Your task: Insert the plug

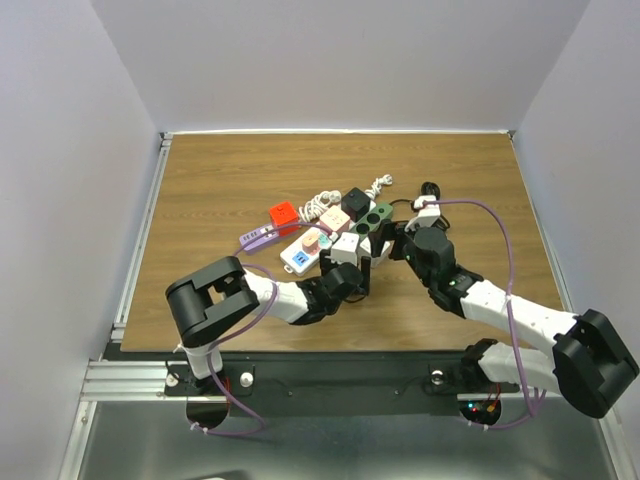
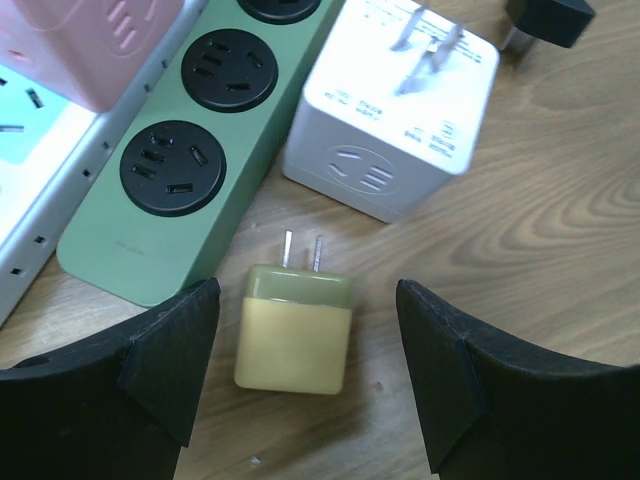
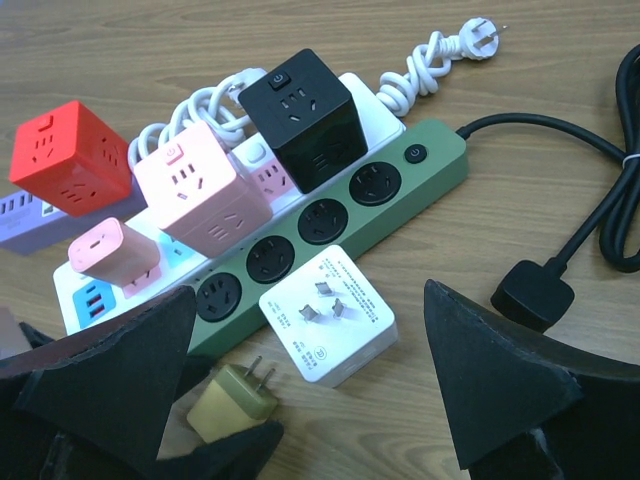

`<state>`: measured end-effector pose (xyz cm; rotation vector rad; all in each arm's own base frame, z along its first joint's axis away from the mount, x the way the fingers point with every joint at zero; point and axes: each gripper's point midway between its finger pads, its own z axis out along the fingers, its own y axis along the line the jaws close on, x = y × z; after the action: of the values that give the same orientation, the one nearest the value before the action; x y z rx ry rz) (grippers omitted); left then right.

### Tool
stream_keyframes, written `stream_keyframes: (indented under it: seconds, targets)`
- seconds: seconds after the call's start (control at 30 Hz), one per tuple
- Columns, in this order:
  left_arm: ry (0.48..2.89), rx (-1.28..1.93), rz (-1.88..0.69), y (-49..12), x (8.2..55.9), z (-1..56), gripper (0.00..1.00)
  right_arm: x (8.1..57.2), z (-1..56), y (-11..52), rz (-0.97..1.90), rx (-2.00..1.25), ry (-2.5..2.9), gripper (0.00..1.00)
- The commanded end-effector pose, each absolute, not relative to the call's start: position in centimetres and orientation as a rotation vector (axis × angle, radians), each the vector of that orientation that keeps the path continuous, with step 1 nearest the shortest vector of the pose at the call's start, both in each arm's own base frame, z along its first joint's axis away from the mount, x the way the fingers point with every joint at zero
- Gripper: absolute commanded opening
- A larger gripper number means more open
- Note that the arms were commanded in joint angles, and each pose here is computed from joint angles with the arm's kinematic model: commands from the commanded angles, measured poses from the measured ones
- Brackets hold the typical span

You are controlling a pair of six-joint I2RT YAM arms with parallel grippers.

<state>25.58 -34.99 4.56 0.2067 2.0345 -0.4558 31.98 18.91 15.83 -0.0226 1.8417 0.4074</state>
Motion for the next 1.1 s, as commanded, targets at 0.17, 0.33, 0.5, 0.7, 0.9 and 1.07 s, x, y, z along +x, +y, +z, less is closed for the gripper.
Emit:
stream_keyframes:
  seconds: [0.17, 0.33, 0.5, 0.7, 0.9, 1.07]
  targets:
    - [2.029, 0.194, -0.438, -36.0, 27.3, 4.6, 0.74, 32.2, 16.8, 18.6, 0.423, 0.006, 1.792, 1.00]
    - [2.060, 0.217, -0.455, -36.3, 27.5, 3.6, 0.50, 32.1, 16.8, 18.1, 0.408, 0.019, 1.786, 1.00]
    - [2.078, 0.230, -0.486, -36.2, 27.3, 3.5, 0.12, 31.5, 17.8, 17.3, 0.413, 0.042, 1.749, 1.00]
    - [2.026, 0.214, -0.606, -36.5, 26.6, 6.9, 0.00, 31.1, 18.0, 16.7, 0.414, 0.051, 1.725, 1.00]
    - [1.881, 0.103, -0.767, -35.3, 27.3, 14.0, 0.00, 30.5, 18.6, 17.0, 0.459, 0.024, 1.676, 1.00]
    - [1.712, -0.058, -0.899, -32.4, 28.5, 20.8, 0.00, 29.7, 19.5, 18.5, 0.555, -0.064, 1.605, 0.97]
